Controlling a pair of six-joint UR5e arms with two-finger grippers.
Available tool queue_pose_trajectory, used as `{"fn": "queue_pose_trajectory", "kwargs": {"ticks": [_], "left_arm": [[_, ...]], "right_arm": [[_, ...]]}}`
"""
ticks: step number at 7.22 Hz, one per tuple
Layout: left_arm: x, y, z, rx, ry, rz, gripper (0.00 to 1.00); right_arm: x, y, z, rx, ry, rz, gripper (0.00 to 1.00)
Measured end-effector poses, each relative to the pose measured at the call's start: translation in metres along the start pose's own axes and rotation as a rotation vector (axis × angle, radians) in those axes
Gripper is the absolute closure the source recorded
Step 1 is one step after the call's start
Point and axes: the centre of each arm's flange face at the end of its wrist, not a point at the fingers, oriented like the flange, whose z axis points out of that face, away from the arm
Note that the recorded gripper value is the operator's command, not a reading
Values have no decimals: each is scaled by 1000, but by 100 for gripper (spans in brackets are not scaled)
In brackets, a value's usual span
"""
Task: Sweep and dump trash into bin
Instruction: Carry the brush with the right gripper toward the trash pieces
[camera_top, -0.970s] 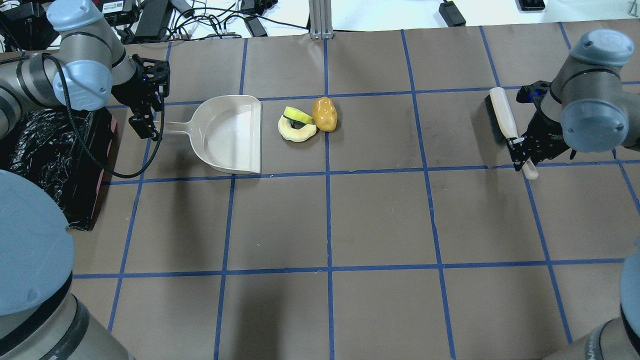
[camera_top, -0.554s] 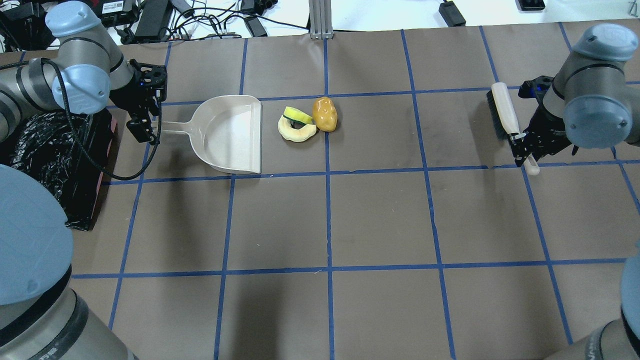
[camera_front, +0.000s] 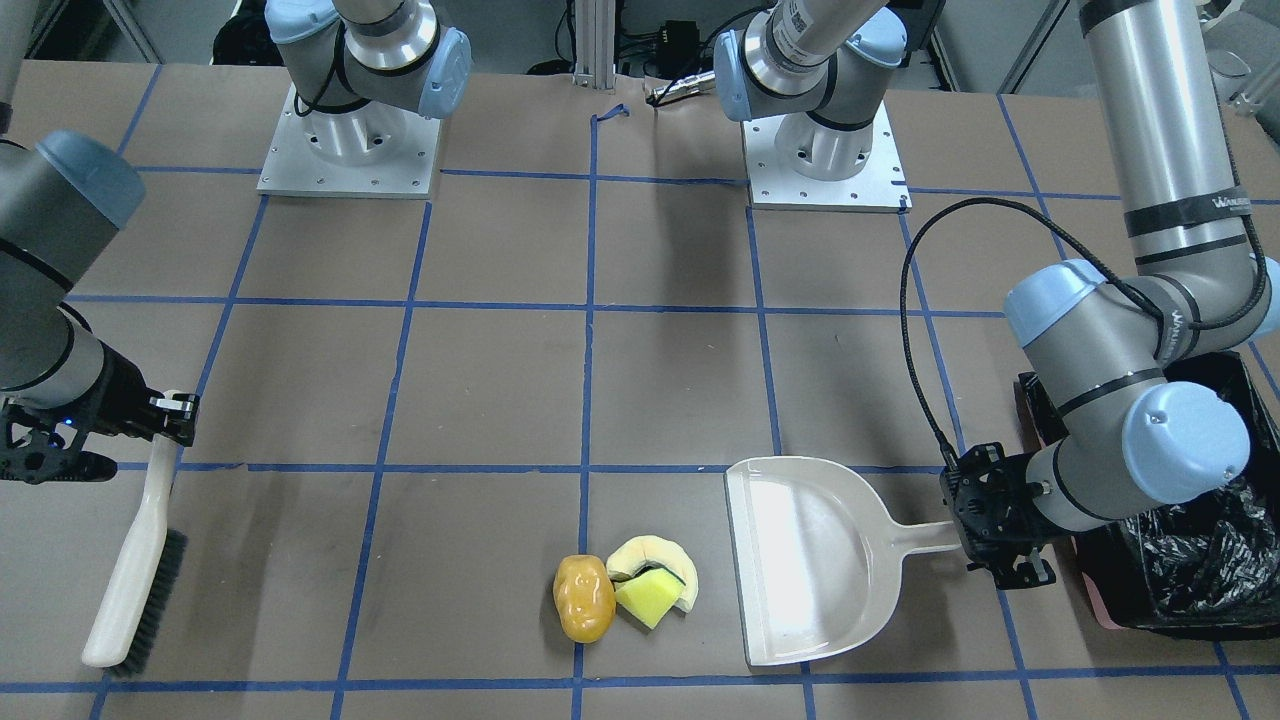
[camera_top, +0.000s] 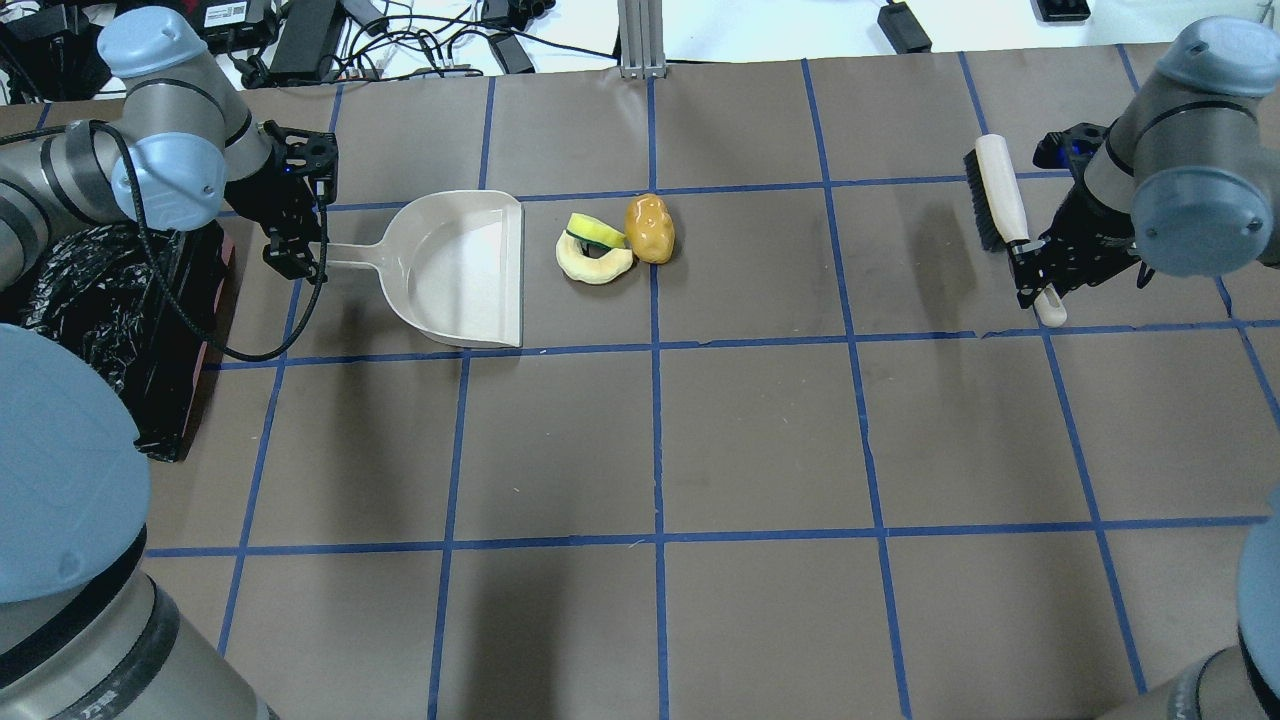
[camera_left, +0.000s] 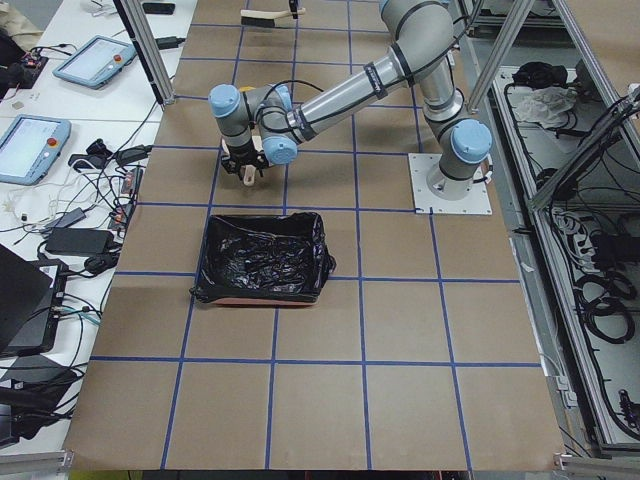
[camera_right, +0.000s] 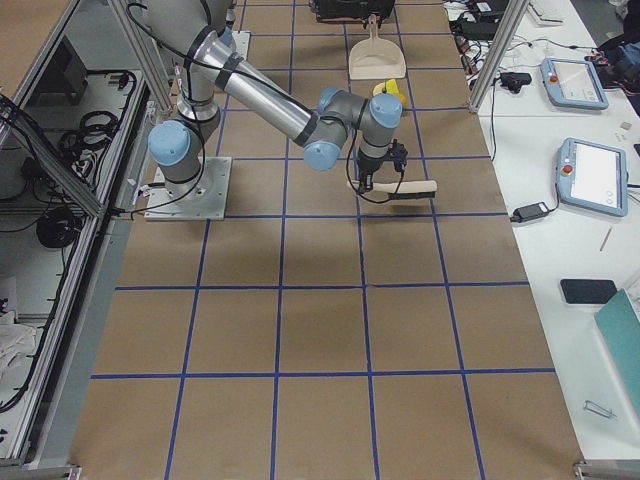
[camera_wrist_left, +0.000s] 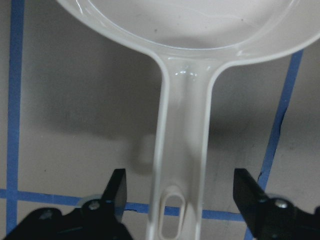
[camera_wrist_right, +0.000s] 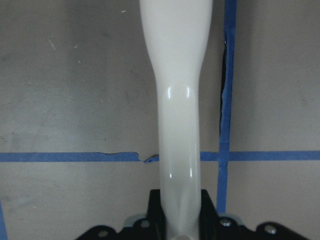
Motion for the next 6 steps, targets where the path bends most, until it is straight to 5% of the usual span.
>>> {"fn": "queue_pose_trajectory", "kwargs": {"ticks": [5,6], "left_arm": [[-1,-7,-8,-8,-15,10,84],[-1,-8,-11,-9,-20,12,75]], "right_arm": [[-142,-12,-3,-8,11,83,100],[-183,-15,-3,-22,17,76,100]]}}
